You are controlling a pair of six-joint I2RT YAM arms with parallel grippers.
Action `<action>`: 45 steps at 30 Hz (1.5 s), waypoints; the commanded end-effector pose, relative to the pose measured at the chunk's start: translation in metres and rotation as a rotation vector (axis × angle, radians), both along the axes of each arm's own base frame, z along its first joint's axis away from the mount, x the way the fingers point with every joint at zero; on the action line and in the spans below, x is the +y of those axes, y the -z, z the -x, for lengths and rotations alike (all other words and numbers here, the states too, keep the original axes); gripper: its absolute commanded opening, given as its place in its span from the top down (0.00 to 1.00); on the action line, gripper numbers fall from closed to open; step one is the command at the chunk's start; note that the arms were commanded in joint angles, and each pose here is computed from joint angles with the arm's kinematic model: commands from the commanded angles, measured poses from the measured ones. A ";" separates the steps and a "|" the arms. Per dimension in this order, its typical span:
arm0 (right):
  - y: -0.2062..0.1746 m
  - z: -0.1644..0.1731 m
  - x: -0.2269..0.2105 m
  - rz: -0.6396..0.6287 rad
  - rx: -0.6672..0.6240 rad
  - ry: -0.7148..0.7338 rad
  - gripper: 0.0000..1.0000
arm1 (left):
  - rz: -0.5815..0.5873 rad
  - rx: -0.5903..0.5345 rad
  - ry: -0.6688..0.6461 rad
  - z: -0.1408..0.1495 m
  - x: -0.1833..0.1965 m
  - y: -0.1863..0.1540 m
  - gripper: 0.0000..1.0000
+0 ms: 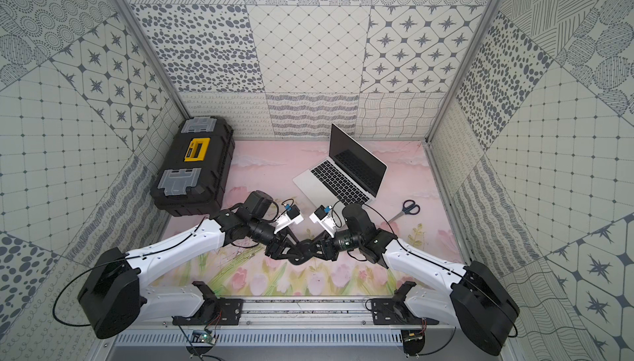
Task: Insert the wireless mouse receiver into the laptop
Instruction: Remove the lid from the mouse.
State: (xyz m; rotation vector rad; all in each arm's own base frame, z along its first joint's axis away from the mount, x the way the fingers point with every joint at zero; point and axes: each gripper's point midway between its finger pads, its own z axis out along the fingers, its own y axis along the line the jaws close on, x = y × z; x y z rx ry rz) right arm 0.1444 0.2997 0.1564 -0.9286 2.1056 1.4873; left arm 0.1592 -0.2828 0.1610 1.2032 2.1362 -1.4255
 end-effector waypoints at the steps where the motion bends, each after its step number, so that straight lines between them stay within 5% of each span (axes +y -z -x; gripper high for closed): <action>1: 0.000 -0.020 -0.004 -0.015 0.002 0.113 0.86 | 0.188 0.126 -0.128 -0.021 -0.007 -0.033 0.07; 7: -0.003 -0.040 -0.009 -0.037 0.034 0.243 0.86 | 0.192 0.323 -0.424 -0.047 -0.001 -0.013 0.03; 12: -0.006 -0.043 -0.006 -0.064 0.067 0.251 0.86 | 0.144 0.382 -0.544 -0.057 0.005 0.013 0.07; 19: -0.002 -0.041 -0.007 -0.059 0.087 0.251 0.86 | 0.208 0.434 -0.563 -0.068 -0.002 0.014 0.31; 26: 0.005 -0.040 -0.010 -0.044 0.100 0.266 0.85 | 0.212 0.427 -0.563 -0.071 -0.004 0.017 0.17; 32: 0.006 -0.041 -0.010 -0.039 0.104 0.275 0.85 | 0.219 0.448 -0.544 -0.070 -0.007 0.017 0.45; 39: 0.010 -0.046 -0.011 -0.036 0.130 0.302 0.85 | 0.240 0.450 -0.503 -0.064 -0.008 0.018 0.64; 43: 0.012 -0.049 -0.013 -0.044 0.145 0.308 0.85 | 0.241 0.430 -0.492 -0.063 -0.008 0.021 0.62; 45: 0.017 -0.052 -0.016 -0.034 0.150 0.318 0.84 | 0.222 0.410 -0.508 -0.064 -0.006 0.029 0.48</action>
